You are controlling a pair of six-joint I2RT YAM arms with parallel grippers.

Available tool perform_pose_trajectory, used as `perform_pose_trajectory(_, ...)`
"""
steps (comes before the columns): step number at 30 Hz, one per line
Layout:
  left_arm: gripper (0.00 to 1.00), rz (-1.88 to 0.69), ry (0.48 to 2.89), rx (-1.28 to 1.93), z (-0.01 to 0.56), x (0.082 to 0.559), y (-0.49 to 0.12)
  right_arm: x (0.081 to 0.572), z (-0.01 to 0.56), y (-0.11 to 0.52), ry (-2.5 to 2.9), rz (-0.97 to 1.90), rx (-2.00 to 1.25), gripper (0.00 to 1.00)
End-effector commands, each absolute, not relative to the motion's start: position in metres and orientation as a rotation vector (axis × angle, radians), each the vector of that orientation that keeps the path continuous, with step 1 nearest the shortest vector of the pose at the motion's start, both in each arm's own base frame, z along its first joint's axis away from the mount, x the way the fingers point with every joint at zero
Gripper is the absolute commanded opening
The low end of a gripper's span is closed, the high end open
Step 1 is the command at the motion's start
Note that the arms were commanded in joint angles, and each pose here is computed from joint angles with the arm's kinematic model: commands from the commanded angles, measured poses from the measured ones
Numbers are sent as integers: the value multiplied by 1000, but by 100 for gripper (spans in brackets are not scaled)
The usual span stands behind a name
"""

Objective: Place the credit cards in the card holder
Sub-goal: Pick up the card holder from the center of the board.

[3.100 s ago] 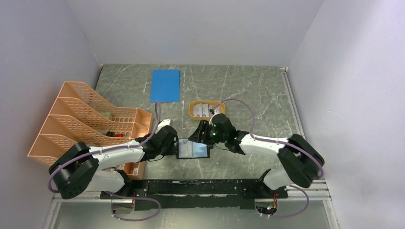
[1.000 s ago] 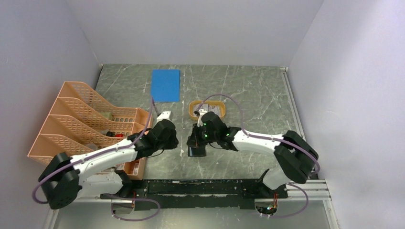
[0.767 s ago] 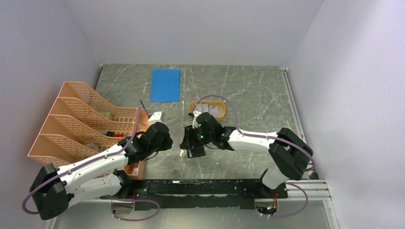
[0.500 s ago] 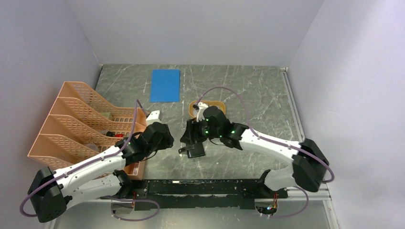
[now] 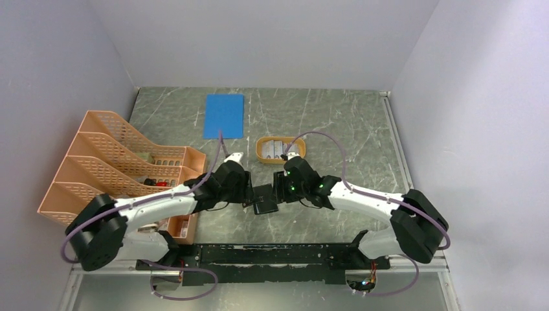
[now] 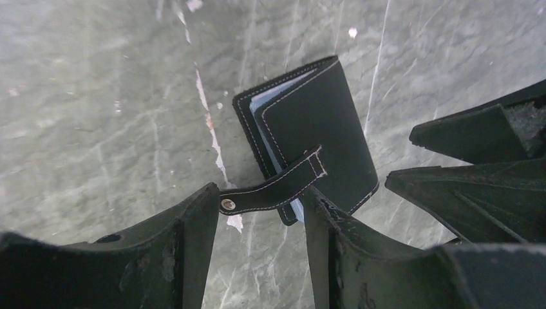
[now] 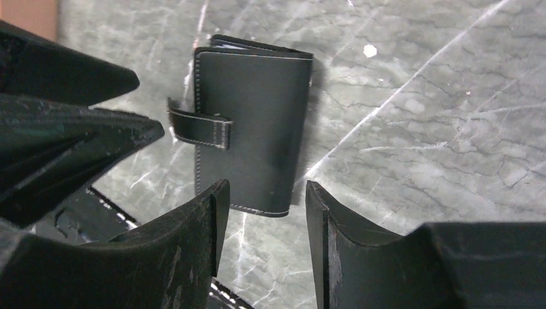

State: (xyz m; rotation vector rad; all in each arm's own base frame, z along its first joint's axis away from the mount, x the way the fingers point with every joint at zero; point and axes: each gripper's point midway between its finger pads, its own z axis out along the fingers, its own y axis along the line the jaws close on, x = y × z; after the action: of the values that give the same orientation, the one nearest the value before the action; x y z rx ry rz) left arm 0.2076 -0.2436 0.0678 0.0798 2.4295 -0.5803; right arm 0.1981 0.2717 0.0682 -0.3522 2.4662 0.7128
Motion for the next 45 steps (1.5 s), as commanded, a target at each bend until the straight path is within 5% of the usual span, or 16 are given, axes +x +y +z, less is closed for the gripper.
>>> perform_pose_trajectory(1,56,-708,2419,163,76,214,-275,204,54,268,2491,664,-277,50)
perform_pose_trajectory(15,54,-627,2541,207,31,204,-267,198,34,270,2545,651,-276,53)
perform_pose_trajectory(18,50,-589,2561,206,25,204,-262,197,32,274,2553,652,-284,53)
perform_pose_trajectory(27,13,-462,2600,169,8,201,-241,196,37,273,2552,650,-262,54)
perform_pose_trajectory(45,5,-303,2640,108,-15,195,-213,183,56,291,2501,1176,-118,58)
